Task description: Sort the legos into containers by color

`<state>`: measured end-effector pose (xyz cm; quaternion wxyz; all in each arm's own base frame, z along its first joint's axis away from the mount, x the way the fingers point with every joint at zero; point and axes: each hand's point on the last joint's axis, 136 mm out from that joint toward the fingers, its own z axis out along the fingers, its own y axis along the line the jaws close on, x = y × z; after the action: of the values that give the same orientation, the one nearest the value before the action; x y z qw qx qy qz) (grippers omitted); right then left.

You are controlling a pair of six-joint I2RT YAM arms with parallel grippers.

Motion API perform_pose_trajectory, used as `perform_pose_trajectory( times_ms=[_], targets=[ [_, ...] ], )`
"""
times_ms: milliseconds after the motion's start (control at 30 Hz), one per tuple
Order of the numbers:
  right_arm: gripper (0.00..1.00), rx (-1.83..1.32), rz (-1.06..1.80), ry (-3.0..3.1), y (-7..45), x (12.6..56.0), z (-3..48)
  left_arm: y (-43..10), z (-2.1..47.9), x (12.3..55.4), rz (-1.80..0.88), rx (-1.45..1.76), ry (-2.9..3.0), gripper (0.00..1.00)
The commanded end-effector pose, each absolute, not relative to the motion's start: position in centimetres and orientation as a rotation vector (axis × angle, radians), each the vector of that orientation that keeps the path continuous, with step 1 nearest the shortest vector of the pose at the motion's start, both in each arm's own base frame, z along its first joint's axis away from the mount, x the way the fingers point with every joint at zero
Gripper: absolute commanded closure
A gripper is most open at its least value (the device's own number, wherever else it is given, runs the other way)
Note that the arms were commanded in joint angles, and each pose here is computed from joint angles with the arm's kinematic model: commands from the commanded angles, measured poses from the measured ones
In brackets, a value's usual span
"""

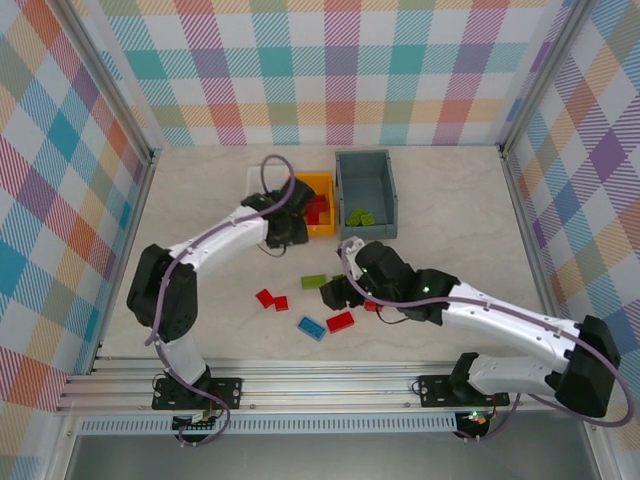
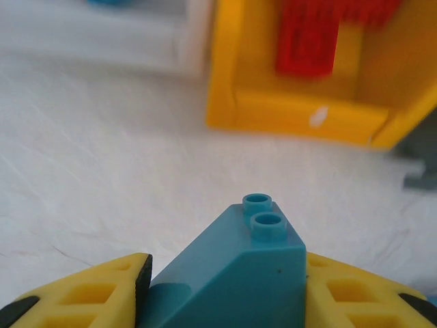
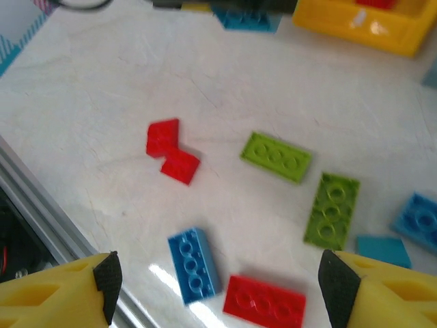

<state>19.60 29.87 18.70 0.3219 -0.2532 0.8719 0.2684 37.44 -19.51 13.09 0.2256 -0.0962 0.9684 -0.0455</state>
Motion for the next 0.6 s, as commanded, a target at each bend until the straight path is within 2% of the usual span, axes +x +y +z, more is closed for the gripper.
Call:
perform_pose_trajectory(
  times_ms=[0,233,400,567],
  targets=[
    [0.22,-0.708,0.783,2.100,34.2,21.9,23.2,-15.7,15.2,40.1,-0.051,-0.296,2.627,0.63],
    [0.21,-0.564,0.746,1.933,38.9,29.2,26.9,-12.5,15.4,47.9,-0.070,-0.400,2.570,0.63],
    [0.21,-0.455,0.751,1.973,40.2,33.5,26.6,-11.6,13.9,52.5,-0.076,-0.451,2.559,0.63],
    [0.21,-0.403,0.768,2.020,41.7,36.1,25.4,-11.5,11.4,55.2,-0.120,-0.490,2.586,0.59]
  ],
)
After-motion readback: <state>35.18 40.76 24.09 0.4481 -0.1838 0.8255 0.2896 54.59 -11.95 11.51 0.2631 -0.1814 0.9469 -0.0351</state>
